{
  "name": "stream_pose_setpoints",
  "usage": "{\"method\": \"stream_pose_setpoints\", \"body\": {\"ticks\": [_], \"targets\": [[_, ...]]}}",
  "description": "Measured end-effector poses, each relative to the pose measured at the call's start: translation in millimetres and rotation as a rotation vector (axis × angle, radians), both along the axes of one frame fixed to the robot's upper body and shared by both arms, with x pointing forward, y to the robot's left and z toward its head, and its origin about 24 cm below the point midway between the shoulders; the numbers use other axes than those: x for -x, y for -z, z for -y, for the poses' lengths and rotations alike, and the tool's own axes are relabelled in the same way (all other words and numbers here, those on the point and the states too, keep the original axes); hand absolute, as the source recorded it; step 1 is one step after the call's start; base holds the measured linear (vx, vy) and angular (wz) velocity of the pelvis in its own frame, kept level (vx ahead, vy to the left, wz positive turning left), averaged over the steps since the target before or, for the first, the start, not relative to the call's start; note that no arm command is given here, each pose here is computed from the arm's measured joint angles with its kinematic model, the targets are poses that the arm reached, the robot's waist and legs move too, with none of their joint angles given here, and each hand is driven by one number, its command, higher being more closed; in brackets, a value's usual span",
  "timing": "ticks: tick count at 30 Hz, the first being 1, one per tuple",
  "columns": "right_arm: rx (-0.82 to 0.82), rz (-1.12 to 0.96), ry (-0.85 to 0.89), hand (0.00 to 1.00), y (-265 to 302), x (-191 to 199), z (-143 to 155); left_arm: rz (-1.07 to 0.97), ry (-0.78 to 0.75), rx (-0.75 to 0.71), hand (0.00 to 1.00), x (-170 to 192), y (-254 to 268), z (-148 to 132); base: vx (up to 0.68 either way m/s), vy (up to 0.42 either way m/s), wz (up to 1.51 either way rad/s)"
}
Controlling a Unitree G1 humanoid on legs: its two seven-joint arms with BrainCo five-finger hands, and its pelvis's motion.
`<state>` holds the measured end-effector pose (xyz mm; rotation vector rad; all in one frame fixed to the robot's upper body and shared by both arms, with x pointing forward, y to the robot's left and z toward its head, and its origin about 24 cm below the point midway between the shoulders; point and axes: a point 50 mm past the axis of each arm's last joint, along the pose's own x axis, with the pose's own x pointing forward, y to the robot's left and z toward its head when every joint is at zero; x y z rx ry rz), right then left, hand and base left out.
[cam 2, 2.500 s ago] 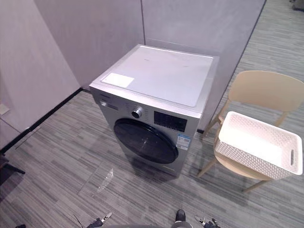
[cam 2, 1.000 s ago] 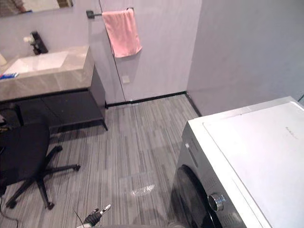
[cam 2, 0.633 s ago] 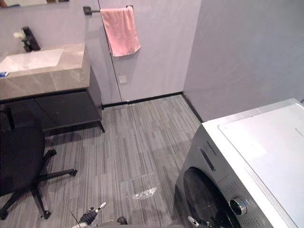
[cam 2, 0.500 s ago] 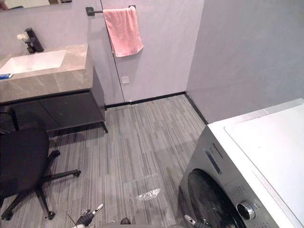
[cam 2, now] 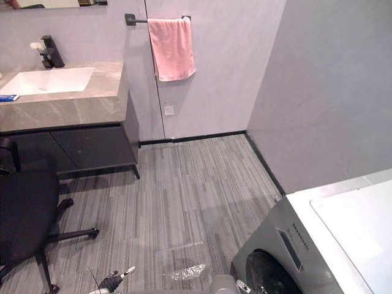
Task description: Pick up the laundry basket with both hands and put the clothes into the washing machine.
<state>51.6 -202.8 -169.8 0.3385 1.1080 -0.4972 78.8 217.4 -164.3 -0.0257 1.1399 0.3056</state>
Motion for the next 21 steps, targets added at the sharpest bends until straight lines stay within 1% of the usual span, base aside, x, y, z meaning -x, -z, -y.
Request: {"method": "stream_pose_setpoints", "body": {"ticks": [2, 3, 5, 7, 9, 12, 17, 21], "targets": [[0.002, -0.017, 0.002, 0.0, 1, 6, 2, -0.014, -0.003, 0.001, 0.0, 5, 1, -1, 0.21, -0.187, 0.46], [-0.004, -0.053, 0.007, 0.0, 2, 18, 6, -0.016, -0.019, 0.028, 0.0, 6, 3, 8, 0.3, -0.17, 0.31], [-0.036, -0.071, -0.017, 0.0, 1, 23, 17, -0.017, -0.027, 0.075, 0.0, 6, 6, 26, 0.29, -0.157, 0.13], [-0.056, -0.091, -0.017, 0.0, 1, 25, 19, -0.013, -0.033, 0.089, 0.0, 5, 6, 32, 0.15, -0.1, 0.25], [-0.068, -0.108, -0.01, 0.0, 2, 28, 17, -0.012, -0.041, 0.086, 0.0, 4, 6, 30, 0.09, -0.046, 0.37], [-0.029, -0.106, -0.024, 0.0, 2, 26, 18, -0.012, -0.044, 0.072, 0.0, 5, 5, 26, 0.01, 0.029, 0.32], [0.002, -0.074, -0.045, 0.0, 2, 14, 9, -0.003, -0.035, 0.029, 0.0, 6, 2, 10, -0.08, 0.041, 0.06], [0.01, -0.07, -0.041, 0.0, 2, 13, 7, -0.006, -0.041, 0.017, 0.0, 7, 2, 8, -0.09, 0.023, -0.04]]}}
